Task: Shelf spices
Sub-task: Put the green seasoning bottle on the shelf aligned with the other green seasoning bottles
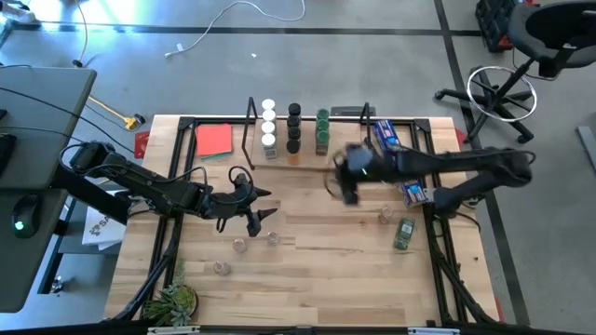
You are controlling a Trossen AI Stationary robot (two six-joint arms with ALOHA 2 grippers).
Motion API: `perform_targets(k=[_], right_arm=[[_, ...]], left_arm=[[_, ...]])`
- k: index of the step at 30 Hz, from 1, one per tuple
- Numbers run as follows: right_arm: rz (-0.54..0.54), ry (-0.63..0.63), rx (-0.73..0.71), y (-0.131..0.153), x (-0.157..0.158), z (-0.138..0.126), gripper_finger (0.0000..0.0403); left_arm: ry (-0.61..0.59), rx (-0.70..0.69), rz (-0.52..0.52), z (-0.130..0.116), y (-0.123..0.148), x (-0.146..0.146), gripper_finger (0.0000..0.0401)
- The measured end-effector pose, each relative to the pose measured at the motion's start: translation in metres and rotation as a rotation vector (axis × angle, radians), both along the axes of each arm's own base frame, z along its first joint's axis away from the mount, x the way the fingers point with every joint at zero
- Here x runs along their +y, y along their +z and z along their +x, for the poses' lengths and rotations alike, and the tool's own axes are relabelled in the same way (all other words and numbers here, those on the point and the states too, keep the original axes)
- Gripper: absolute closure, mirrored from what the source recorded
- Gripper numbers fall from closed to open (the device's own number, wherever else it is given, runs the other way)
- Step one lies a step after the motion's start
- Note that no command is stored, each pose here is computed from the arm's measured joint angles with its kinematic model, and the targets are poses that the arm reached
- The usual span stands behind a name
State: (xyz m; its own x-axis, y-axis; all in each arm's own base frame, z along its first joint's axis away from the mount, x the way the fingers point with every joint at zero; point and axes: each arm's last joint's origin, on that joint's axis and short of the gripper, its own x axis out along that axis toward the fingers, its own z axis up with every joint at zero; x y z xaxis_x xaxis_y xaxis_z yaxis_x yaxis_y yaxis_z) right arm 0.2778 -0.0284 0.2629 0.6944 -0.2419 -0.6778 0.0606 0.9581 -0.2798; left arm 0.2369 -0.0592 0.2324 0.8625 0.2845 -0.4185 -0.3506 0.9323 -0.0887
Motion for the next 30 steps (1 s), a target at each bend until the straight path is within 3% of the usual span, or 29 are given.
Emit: perform_targets(k=[3,8,12,15,23,30], right_arm=[[0.089,0.076,0.131,0.005,0.037,-0.029,0.0262],[0.344,0.174,0.443,0.003,0.078,-0.077,0.0262],[0.397,0.256,0.669,-0.002,0.101,-0.101,0.0256],[0.365,0.351,0.779,-0.007,0.113,-0.109,0.0228],[0.183,0.566,0.930,-0.025,0.127,-0.106,0.0106],[-0.013,0.705,1.036,-0.066,0.137,-0.113,0.0087]], left_arm=[[0.000,-0.001,0.001,0.000,0.000,0.000,0.0133],[0.001,-0.012,0.015,0.001,0.001,0.000,0.0133],[-0.014,-0.039,0.041,0.002,0.005,0.000,0.0133],[-0.017,-0.053,0.046,0.003,0.006,-0.001,0.0133],[-0.018,-0.052,0.049,0.003,0.006,0.000,0.0133],[-0.021,-0.049,0.053,0.003,0.006,0.000,0.0133]])
